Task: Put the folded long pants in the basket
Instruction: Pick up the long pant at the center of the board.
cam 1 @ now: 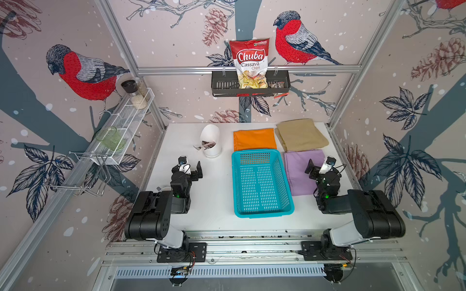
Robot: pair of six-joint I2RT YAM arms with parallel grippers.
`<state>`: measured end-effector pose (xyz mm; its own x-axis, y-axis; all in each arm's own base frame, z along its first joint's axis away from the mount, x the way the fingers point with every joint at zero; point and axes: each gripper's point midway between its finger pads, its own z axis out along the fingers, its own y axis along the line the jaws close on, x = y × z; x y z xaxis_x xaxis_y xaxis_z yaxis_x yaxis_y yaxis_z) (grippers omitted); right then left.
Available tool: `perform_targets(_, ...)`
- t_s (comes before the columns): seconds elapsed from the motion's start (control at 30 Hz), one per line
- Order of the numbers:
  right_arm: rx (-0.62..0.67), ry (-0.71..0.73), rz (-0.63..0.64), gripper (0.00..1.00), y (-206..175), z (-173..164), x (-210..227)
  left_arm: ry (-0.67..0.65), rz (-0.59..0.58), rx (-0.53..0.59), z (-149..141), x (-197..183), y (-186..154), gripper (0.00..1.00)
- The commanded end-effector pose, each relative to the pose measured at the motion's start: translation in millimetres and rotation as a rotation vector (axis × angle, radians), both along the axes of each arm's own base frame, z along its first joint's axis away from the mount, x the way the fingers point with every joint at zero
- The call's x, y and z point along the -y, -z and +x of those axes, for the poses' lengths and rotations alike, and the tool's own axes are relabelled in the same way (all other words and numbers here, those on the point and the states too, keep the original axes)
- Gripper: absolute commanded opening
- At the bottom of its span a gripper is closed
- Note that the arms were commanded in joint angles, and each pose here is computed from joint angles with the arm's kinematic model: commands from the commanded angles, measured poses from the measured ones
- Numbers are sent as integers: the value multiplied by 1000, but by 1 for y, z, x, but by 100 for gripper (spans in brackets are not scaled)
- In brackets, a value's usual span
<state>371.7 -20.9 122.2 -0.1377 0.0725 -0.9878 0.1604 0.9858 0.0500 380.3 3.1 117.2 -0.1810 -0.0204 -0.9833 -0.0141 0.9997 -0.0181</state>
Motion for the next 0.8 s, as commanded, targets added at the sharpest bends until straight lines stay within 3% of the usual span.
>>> perform_targets(0.0, 13, -11, -5, 100, -4, 1, -2, -7, 7, 19, 1, -1, -5, 98)
perform_targets(0.77, 14, -12, -2, 100, -5, 1, -1, -36, 3, 14, 4, -6, -7, 98)
